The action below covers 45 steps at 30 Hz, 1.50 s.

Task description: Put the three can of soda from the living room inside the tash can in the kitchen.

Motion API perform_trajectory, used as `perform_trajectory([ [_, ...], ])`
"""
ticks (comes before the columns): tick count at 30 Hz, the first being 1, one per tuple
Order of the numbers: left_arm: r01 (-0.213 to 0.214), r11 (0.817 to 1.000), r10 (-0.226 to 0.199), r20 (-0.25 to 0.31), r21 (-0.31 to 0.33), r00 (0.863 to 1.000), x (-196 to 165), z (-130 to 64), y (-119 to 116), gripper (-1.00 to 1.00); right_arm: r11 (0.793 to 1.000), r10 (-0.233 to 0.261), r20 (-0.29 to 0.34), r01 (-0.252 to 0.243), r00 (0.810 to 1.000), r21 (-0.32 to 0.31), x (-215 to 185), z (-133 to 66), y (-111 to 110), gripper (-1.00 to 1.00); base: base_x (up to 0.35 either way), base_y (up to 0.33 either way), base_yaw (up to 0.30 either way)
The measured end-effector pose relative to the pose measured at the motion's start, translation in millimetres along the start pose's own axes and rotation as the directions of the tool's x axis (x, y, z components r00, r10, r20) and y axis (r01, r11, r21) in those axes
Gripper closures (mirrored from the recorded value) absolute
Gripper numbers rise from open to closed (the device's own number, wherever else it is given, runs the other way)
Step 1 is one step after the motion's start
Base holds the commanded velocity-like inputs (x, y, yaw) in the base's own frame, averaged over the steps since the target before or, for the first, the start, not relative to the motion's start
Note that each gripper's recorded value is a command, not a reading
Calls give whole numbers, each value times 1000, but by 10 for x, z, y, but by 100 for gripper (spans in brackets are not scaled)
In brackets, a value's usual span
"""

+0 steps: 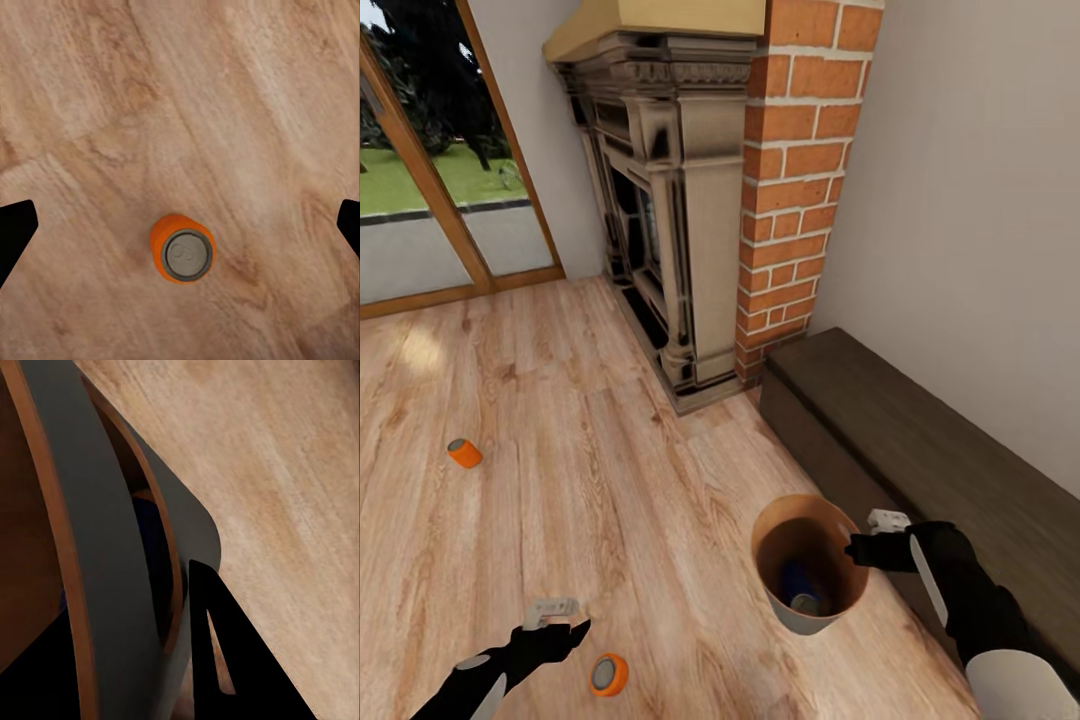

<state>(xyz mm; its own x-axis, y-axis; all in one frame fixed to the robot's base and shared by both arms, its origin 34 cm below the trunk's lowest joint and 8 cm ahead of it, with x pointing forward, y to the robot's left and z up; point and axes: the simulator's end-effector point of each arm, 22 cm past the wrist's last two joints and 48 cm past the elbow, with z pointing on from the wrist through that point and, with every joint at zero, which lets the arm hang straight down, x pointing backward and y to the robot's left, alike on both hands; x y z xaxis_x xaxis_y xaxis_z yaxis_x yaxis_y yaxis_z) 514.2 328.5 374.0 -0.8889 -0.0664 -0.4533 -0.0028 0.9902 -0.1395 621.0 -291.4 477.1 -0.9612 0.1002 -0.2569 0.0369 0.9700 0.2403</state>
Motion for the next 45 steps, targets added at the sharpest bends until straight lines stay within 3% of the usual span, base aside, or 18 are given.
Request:
perform_trajectory([
  [5, -3, 1000, 3, -4, -9, 1000, 83, 93, 30, -100, 1000, -8, -3, 8, 1000, 8, 19, 104, -19, 100, 0, 0, 0],
  [13, -4, 999, 4, 9, -38, 1000, 314, 254, 128, -100, 1000, -7, -56, 7, 998, 3, 195, 296, -1, 100, 0, 0, 0],
  [21, 13, 1000, -13, 4, -21, 1000, 572, 458, -36, -100, 1000, -26, -79, 26, 997, -2, 334, 507, 14, 100, 0, 0, 0],
  [45, 17, 1000, -17, -13, -18, 1000, 687, 506, -40, -100, 999, -33, -91, 32, 995, -10, 378, 610, 67, 100, 126, 0, 0],
])
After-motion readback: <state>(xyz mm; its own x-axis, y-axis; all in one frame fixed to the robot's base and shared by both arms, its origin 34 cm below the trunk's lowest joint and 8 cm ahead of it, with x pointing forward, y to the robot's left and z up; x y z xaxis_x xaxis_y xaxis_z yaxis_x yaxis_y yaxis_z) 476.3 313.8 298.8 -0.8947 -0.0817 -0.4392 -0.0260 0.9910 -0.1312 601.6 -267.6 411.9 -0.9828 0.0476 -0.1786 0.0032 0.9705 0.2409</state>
